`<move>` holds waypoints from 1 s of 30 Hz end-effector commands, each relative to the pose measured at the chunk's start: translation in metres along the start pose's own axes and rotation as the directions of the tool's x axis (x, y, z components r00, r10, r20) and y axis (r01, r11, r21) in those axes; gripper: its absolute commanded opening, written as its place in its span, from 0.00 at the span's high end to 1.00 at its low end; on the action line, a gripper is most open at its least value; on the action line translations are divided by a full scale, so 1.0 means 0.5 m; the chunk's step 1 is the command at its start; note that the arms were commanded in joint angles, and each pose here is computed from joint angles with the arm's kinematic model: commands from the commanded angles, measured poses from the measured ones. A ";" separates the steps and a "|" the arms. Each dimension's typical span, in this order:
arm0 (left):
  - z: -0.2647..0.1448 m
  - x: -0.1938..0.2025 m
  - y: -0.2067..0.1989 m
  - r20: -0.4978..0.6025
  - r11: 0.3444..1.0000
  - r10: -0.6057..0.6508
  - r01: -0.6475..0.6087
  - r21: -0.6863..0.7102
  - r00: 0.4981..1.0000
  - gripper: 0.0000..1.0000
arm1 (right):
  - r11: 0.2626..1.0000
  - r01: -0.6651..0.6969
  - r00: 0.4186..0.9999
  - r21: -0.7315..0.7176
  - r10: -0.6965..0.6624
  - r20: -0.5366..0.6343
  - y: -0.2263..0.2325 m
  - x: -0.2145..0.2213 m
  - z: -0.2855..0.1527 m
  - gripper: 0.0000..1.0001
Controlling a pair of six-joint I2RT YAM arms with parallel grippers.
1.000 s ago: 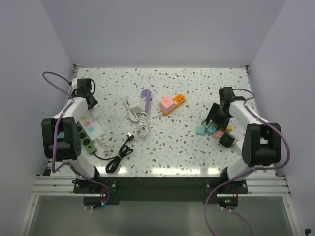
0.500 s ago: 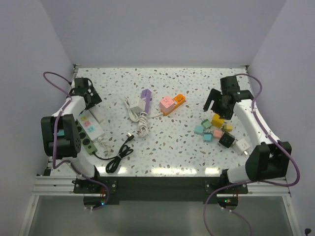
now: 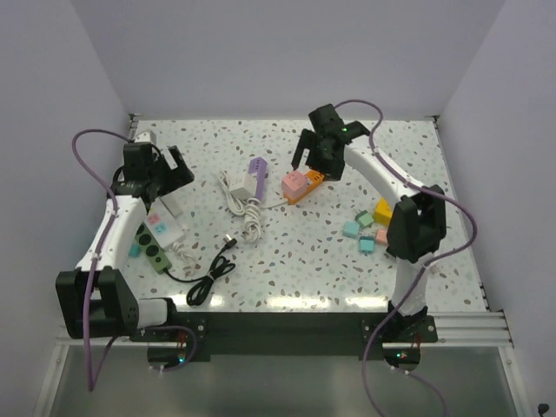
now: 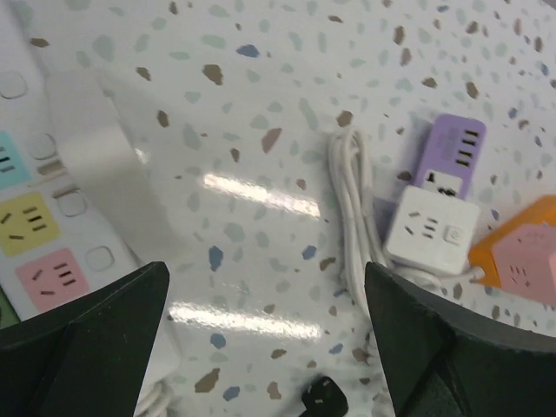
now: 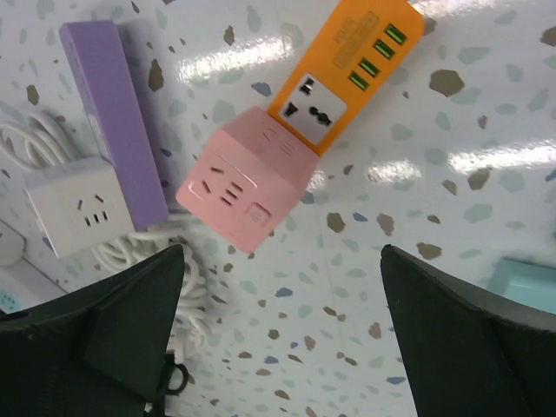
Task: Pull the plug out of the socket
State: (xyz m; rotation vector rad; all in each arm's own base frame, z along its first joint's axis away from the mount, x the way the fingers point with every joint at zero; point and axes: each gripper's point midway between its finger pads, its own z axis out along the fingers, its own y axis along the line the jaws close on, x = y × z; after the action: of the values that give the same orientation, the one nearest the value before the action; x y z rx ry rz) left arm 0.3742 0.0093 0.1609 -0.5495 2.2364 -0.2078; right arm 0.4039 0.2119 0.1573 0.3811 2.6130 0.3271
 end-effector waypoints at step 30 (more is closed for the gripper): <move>-0.168 0.224 -0.285 -0.184 0.863 0.208 -0.092 0.497 0.960 0.02 | 0.878 0.454 0.811 -0.154 -0.478 -0.337 0.019 0.188 0.072 1.00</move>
State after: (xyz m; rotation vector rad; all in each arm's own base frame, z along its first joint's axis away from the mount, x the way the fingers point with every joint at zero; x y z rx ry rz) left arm 0.2752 -0.1505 0.1560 -0.1123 2.4069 -0.6827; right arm 0.3912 0.2782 0.0715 0.0380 2.8645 0.3483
